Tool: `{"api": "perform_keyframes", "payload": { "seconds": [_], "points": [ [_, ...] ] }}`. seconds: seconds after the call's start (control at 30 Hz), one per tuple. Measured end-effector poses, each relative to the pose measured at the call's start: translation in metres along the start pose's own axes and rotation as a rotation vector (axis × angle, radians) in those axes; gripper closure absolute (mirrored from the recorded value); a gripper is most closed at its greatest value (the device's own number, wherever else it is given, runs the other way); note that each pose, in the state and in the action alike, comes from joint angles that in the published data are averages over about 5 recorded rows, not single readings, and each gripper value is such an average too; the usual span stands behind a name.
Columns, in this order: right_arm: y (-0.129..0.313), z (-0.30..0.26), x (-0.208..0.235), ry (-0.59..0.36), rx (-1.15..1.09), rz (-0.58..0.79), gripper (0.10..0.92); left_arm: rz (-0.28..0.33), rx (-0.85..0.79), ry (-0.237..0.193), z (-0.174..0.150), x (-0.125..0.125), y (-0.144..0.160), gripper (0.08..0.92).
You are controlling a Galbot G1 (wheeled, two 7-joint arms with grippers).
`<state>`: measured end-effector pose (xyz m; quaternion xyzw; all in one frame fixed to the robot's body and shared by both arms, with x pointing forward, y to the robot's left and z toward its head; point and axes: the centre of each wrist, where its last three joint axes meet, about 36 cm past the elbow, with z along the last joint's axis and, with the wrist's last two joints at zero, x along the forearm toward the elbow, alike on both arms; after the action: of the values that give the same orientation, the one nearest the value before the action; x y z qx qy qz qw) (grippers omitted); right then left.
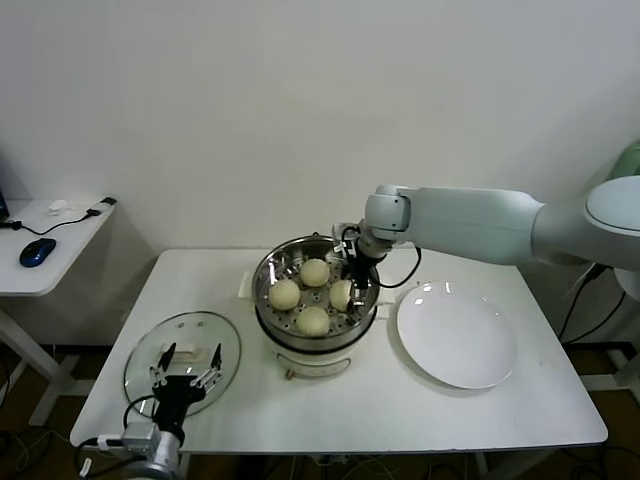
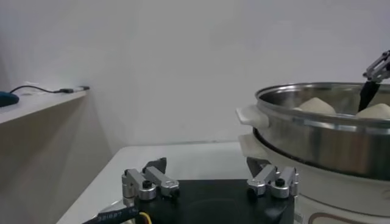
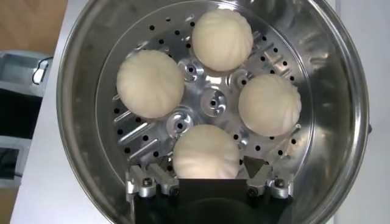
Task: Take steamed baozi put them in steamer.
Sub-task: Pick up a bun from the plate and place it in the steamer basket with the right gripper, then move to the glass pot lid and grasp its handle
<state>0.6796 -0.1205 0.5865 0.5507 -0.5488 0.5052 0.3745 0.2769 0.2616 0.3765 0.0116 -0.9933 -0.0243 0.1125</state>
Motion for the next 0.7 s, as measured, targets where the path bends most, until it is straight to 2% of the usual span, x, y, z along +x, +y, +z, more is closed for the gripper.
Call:
{"api": "perform_keyframes", "payload": {
  "seconds": [0.23, 0.43, 0.57, 0.7],
  "points": [
    [-0.011, 0.005, 0.028, -0.044, 0.013, 0.004, 0.200, 0.002, -0.002, -0.004, -0.003, 0.001, 0.000, 0.177],
    [-0.025, 0.018, 0.076, -0.174, -0.049, 0.065, 0.200, 0.005, -0.008, -0.009, -0.006, 0.003, 0.000, 0.177],
    [-0.028, 0.033, 0.101, -0.299, -0.110, 0.189, 0.199, 0.007, -0.007, -0.023, -0.008, 0.004, 0.001, 0.177],
    [-0.023, 0.058, 0.113, -0.417, -0.205, 0.388, 0.200, 0.008, -0.010, -0.046, -0.009, 0.003, 0.004, 0.177]
  ]
}}
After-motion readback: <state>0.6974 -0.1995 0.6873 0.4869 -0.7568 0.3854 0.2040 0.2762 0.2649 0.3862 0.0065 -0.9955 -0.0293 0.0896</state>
